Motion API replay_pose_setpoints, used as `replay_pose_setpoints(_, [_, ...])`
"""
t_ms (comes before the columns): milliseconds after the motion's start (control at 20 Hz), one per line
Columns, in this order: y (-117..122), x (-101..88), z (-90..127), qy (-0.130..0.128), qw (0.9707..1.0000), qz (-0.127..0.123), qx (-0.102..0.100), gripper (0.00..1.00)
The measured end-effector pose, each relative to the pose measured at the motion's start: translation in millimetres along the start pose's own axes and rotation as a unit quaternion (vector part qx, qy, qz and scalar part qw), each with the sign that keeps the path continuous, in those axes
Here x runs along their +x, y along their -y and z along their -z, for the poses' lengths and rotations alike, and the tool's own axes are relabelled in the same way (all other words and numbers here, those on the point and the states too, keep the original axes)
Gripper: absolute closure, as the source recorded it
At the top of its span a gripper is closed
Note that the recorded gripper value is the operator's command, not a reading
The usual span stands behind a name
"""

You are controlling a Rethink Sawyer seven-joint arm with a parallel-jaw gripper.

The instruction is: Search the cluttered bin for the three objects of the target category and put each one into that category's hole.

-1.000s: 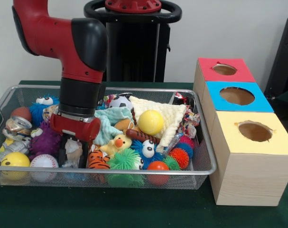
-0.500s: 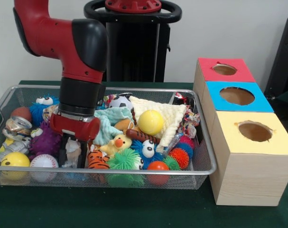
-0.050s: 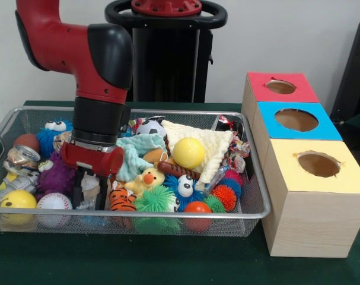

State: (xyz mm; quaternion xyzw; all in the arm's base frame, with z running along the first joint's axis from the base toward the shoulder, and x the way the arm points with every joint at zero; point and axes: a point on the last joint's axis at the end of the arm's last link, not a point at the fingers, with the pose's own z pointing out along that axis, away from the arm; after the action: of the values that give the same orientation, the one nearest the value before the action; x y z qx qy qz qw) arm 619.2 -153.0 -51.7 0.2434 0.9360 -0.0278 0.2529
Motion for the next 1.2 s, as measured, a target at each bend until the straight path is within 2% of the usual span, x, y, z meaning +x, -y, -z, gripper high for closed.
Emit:
replay_pose_setpoints(650, [-2,1.1,5,-0.001,1.0000,0.004,0.001,1.00])
replay_pose_setpoints(1200, [-9,-0.4,24,-0.038,0.9991,0.017,0.006,1.00])
